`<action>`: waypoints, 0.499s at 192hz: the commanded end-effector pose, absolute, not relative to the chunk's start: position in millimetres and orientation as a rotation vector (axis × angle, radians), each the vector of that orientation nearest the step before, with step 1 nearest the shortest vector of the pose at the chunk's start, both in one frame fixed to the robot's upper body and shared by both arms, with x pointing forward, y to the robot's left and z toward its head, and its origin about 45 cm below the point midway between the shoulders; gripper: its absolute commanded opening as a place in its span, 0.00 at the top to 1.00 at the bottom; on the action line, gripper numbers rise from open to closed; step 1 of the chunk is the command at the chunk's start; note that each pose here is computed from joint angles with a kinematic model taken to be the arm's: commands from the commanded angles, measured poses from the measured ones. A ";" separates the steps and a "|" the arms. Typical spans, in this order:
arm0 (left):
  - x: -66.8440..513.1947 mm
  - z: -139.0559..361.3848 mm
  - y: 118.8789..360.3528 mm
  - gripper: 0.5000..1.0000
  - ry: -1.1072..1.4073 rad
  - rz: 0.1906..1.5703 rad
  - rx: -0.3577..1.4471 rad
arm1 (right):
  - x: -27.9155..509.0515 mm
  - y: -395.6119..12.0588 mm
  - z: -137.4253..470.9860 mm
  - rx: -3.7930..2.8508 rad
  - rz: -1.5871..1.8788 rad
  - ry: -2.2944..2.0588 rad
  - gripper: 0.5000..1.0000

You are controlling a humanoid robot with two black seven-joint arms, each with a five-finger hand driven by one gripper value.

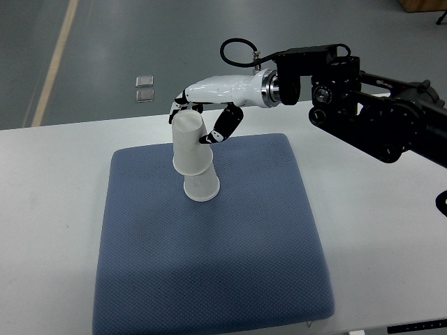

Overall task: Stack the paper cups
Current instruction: 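Lower the held cup onto the cup on the pad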

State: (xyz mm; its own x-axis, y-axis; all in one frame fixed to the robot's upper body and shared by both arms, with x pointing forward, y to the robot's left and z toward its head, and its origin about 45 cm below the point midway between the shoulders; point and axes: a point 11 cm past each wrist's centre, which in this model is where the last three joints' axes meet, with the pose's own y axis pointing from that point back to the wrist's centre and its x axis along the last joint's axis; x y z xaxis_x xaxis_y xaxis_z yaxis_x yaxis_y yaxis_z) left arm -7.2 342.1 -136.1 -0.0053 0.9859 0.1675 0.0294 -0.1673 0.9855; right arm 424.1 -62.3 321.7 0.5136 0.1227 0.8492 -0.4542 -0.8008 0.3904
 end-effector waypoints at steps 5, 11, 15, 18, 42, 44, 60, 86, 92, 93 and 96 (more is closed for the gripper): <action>-7.2 -136.1 341.8 0.00 1.151 1.324 1.351 | 423.9 -63.2 316.9 2.165 1.278 -0.268 0.62; -7.1 -136.1 341.8 0.00 1.152 1.325 1.350 | 423.9 -63.4 316.3 2.166 1.278 -0.269 0.60; -7.2 -136.0 342.4 0.00 1.151 1.325 1.352 | 423.9 -63.4 316.3 2.166 1.278 -0.269 0.57; -7.2 -136.1 342.2 0.00 1.151 1.324 1.351 | 423.6 -62.7 316.3 2.167 1.278 -0.268 0.55; -7.2 -136.1 342.2 0.00 1.151 1.324 1.351 | 423.2 -61.0 315.3 2.169 1.281 -0.270 0.41; -7.2 -136.1 341.8 0.00 1.151 1.324 1.351 | 423.5 -61.8 315.2 2.166 1.281 -0.269 0.38; -7.2 -136.0 342.4 0.00 1.151 1.325 1.352 | 424.4 -64.4 315.4 2.161 1.277 -0.269 0.26; -7.1 -136.1 342.2 0.00 1.152 1.325 1.350 | 424.6 -66.9 315.0 2.158 1.269 -0.264 0.20; -7.1 -136.1 341.8 0.00 1.152 1.325 1.350 | 424.6 -67.6 314.5 2.156 1.267 -0.262 0.19; -7.1 -136.1 341.8 0.00 1.152 1.325 1.350 | 424.6 -67.6 314.5 2.156 1.267 -0.262 0.18; -7.2 -136.1 341.8 0.00 1.151 1.324 1.351 | 424.5 -67.5 314.0 2.155 1.267 -0.260 0.18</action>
